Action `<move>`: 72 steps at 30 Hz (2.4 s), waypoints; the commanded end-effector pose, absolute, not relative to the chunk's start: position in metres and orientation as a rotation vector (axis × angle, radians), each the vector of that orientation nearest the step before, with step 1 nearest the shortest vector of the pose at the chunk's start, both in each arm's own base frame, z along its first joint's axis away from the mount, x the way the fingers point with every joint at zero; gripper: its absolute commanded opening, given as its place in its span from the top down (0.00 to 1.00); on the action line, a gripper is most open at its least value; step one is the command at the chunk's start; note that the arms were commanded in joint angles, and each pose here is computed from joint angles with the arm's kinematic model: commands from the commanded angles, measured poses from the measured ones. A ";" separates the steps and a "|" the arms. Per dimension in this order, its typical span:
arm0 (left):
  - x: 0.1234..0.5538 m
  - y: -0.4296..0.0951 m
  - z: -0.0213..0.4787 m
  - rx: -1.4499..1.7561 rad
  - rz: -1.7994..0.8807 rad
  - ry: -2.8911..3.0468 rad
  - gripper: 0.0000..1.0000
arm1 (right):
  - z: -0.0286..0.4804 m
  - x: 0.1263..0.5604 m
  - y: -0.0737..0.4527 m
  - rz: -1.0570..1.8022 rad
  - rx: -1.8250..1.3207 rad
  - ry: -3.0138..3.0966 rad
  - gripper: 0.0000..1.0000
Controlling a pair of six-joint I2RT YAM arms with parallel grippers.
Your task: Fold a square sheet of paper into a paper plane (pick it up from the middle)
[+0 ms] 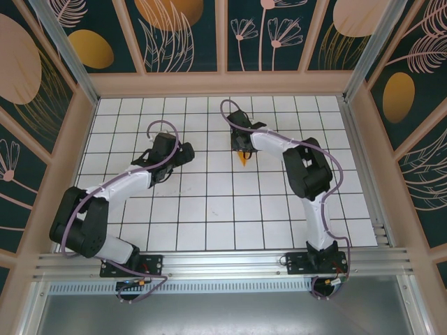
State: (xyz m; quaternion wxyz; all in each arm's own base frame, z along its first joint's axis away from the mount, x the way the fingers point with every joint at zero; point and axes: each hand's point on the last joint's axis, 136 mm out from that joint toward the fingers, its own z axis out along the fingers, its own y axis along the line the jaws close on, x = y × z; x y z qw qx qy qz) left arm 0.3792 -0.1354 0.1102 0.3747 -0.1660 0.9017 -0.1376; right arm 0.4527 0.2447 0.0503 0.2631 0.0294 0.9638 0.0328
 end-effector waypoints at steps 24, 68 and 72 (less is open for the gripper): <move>0.352 0.043 0.184 -0.625 0.274 1.732 0.01 | 0.201 0.372 -0.043 -0.241 0.614 1.824 0.01; 0.369 0.031 0.143 -0.240 0.111 1.594 0.02 | 0.122 0.373 -0.021 -0.002 0.192 1.696 0.01; 0.367 0.032 0.143 -0.245 0.116 1.588 0.02 | 0.122 0.374 -0.021 0.000 0.190 1.694 0.01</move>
